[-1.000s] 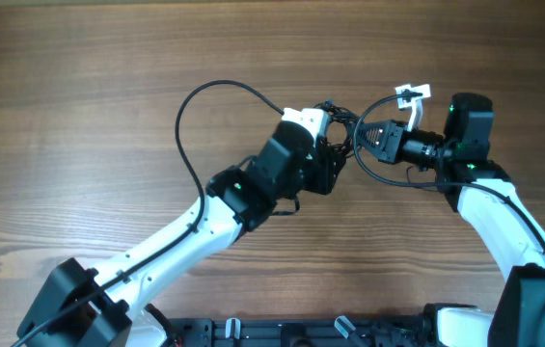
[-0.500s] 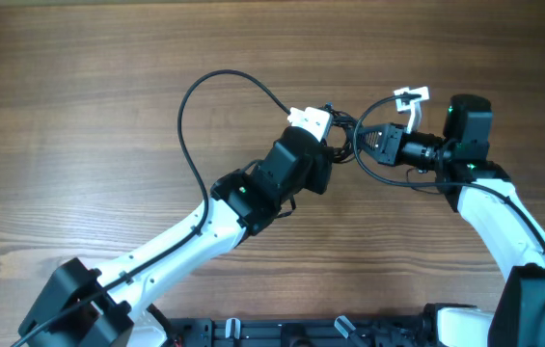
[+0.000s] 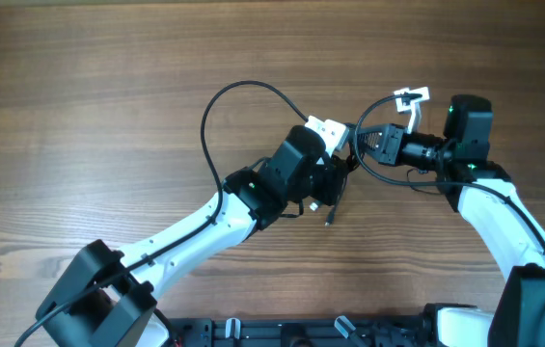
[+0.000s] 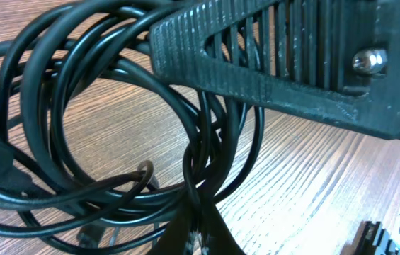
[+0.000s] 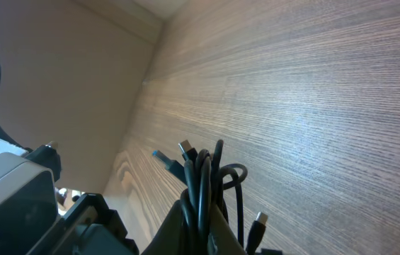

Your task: Untangle cables

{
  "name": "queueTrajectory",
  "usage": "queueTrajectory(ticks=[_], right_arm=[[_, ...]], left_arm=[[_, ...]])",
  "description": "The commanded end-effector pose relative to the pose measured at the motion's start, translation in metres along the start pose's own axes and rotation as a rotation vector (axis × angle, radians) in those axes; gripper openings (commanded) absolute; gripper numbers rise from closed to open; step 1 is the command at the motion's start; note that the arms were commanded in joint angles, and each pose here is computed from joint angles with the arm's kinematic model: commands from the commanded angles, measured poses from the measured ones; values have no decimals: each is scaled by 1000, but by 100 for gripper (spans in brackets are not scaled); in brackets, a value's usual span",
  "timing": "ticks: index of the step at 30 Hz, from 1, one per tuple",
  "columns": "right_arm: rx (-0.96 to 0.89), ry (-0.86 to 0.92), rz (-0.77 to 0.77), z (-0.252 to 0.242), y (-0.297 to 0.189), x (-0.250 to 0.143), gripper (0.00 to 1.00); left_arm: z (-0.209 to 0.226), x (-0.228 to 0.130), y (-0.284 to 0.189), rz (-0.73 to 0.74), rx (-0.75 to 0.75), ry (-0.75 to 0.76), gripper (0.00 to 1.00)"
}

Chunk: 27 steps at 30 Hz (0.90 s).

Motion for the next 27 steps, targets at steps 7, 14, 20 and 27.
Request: queueTrajectory(ticks=[7, 14, 20, 27], right_arm=[[-295, 117, 25, -46, -5, -16, 4], [-374, 159, 44, -57, -10, -24, 4], [-121, 18, 37, -20, 0, -13, 4], [-179, 425, -111, -29, -2, 14, 4]], left_arm=[[-24, 44, -54, -89, -198, -9, 4], [-8, 92, -116, -262, -212, -23, 4], [13, 70, -103, -154, -140, -98, 57], [31, 53, -84, -67, -86, -393, 55]])
Point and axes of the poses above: each gripper's point midway between its finger pads, its own y axis out along the fingers, its own z axis along the line the jaws close on, x = y × z, the point moved 2 cm from there along -y, back along the fingers, and after that the axes turned 10 degrees about -y, right-handed, at the moved point
